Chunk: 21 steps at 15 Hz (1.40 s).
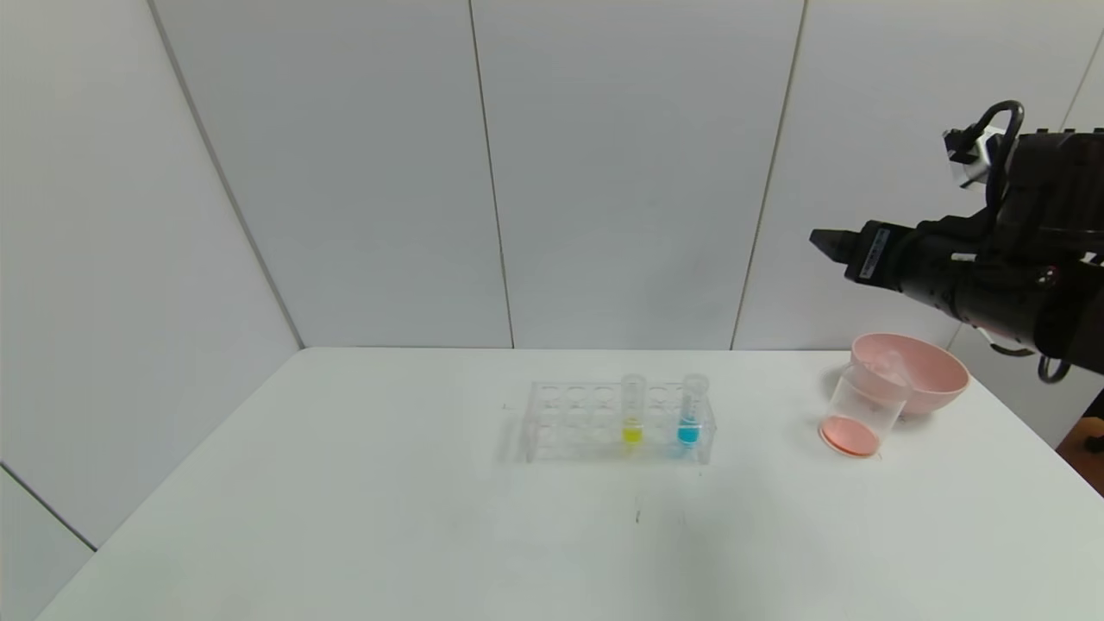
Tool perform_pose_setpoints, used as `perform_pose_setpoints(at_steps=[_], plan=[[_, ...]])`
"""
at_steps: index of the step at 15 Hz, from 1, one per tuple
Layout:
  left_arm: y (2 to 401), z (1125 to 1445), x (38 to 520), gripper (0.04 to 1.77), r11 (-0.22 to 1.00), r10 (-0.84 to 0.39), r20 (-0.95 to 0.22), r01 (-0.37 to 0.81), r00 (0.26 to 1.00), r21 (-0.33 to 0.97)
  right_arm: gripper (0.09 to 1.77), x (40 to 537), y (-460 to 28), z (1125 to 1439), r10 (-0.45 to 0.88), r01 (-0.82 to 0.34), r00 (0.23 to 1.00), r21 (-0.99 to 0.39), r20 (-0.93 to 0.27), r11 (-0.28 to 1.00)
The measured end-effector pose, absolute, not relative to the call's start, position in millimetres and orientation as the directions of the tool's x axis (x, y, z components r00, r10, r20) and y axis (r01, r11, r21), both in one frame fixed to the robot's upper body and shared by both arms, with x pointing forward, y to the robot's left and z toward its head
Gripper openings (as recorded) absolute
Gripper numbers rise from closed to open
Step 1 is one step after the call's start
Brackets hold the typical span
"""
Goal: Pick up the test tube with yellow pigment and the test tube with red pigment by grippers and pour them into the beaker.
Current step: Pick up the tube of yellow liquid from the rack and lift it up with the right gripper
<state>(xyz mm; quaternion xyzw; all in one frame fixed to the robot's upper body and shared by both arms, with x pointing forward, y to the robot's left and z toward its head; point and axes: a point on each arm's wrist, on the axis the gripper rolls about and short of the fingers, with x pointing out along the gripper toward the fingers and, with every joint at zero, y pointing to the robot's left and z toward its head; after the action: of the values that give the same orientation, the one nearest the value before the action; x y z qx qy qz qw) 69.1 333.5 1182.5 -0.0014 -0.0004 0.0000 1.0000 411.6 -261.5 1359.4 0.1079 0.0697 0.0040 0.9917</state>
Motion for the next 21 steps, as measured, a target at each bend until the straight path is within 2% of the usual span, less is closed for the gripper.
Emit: perform_pose_setpoints(at_steps=[3, 6, 9, 14, 21], plan=[[333.5, 1182.5, 69.1, 1.76, 1.000, 0.000, 0.001, 0.000, 1.000, -0.003, 1.64, 357.2, -201.0, 1344.8, 0.060, -0.036, 0.992, 0.206, -0.110, 0.978], [333.5, 1182.5, 69.1, 1.76, 1.000, 0.000, 0.001, 0.000, 1.000, -0.003, 1.66, 304.8, -156.6, 1315.4, 0.134, -0.116, 0.988, 0.207, -0.076, 0.971], [333.5, 1182.5, 69.1, 1.76, 1.000, 0.000, 0.001, 0.000, 1.000, -0.003, 1.67, 284.3, -128.2, 1279.8, 0.207, -0.185, 0.971, 0.169, -0.122, 0.968], [333.5, 1182.5, 69.1, 1.76, 1.000, 0.000, 0.001, 0.000, 1.000, -0.003, 1.69, 301.9, -90.6, 1227.7, 0.224, -0.201, 0.956, 0.133, -0.189, 0.971], [333.5, 1182.5, 69.1, 1.76, 1.000, 0.000, 0.001, 0.000, 1.000, -0.003, 1.70, 365.6, -63.4, 1188.1, 0.208, -0.175, 0.952, 0.157, -0.223, 0.972]])
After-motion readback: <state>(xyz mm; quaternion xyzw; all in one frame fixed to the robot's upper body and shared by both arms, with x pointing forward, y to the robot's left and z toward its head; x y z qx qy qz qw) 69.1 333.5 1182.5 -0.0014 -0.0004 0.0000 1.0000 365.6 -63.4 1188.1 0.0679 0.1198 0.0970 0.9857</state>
